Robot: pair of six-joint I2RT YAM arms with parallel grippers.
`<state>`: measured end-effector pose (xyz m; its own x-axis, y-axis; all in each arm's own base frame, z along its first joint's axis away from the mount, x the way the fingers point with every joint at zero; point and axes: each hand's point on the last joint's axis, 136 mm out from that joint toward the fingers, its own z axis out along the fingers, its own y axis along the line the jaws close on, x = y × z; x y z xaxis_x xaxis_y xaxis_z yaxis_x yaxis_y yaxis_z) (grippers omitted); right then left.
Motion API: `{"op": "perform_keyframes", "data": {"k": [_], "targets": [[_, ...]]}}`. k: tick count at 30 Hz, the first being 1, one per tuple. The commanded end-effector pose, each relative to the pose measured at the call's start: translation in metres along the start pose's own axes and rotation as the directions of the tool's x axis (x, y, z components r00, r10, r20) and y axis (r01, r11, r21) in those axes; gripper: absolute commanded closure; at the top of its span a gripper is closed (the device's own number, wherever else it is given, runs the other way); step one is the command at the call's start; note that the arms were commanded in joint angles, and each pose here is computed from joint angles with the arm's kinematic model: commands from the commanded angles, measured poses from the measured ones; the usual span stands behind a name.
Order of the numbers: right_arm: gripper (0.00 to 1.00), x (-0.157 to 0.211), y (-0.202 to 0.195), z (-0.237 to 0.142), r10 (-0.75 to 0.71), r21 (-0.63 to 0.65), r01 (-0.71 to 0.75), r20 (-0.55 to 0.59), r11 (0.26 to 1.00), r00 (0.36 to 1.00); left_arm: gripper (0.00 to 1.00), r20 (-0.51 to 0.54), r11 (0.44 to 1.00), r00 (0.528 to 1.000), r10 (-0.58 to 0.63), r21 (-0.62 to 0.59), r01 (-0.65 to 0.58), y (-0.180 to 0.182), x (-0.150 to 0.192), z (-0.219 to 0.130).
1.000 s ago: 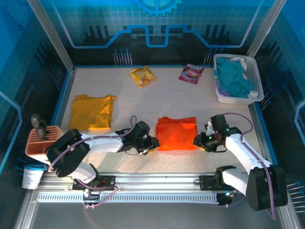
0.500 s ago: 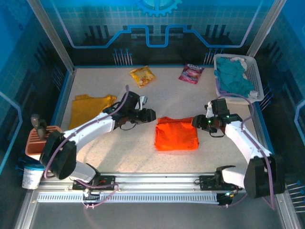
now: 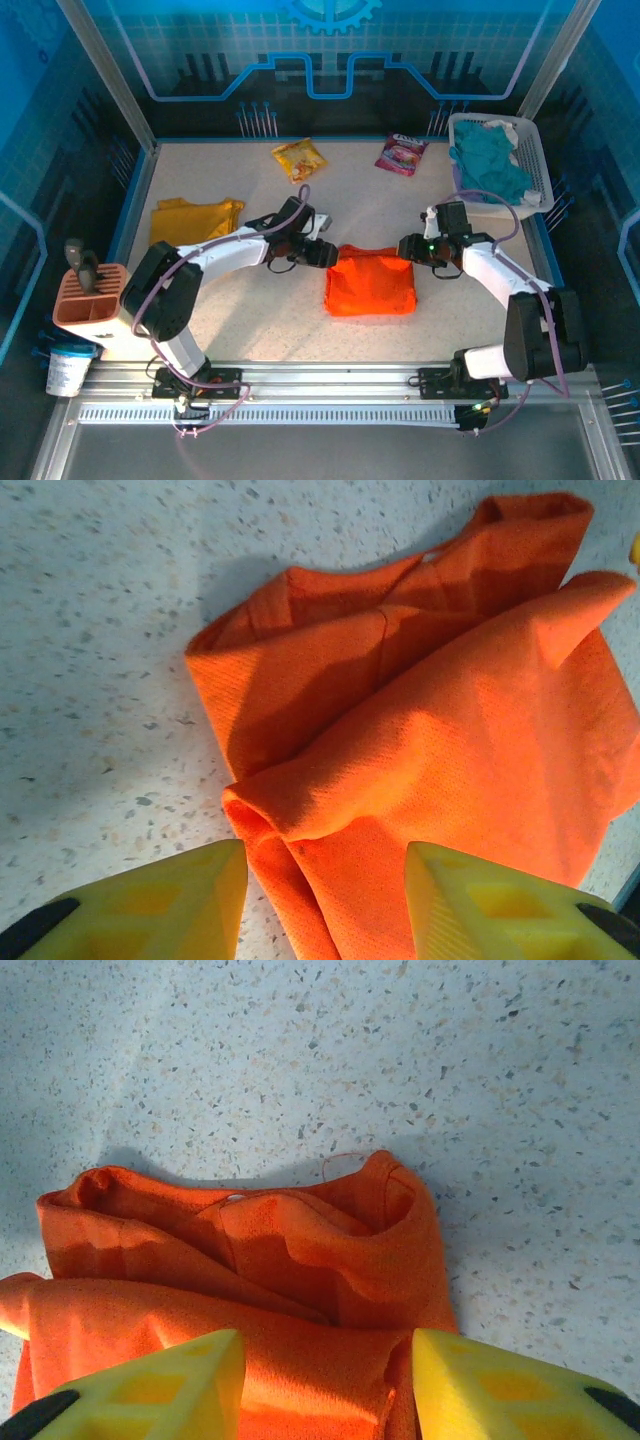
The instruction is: Fold and stack the t-shirts
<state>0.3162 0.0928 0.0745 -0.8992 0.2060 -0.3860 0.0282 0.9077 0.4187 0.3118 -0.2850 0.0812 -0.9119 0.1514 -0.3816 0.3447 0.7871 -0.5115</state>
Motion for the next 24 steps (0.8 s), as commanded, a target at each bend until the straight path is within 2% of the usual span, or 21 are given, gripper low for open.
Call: {"op": "perform_keyframes", "data": {"k": [1,7,10,16,24], "targets": [[0.53,-0.001,0.002,0.005,-0.010,-0.020,0.010,-0.005,1.000,1.000,0.53,-0.004,0.998,0.998,0.066,0.012,-0.066,-0.009,-0.002,0.009],[0.57,0.007,0.000,0.011,0.012,-0.027,-0.012,-0.026,1.000,1.000,0.55,-0.011,0.996,0.996,0.094,-0.007,-0.094,-0.007,0.005,0.020],[0.61,0.012,0.000,0.014,0.026,-0.036,-0.028,-0.044,0.999,0.999,0.57,-0.011,0.994,0.994,0.104,-0.016,-0.105,-0.008,0.006,0.022],[0.63,0.020,-0.002,0.014,0.044,-0.018,-0.045,-0.072,0.999,0.996,0.62,-0.001,0.993,0.994,0.111,-0.028,-0.111,-0.006,0.004,0.027],[0.77,0.023,-0.001,0.013,0.062,-0.015,-0.063,-0.072,0.998,0.995,0.77,-0.003,0.993,0.993,0.115,-0.036,-0.115,-0.006,0.005,0.031]]}}
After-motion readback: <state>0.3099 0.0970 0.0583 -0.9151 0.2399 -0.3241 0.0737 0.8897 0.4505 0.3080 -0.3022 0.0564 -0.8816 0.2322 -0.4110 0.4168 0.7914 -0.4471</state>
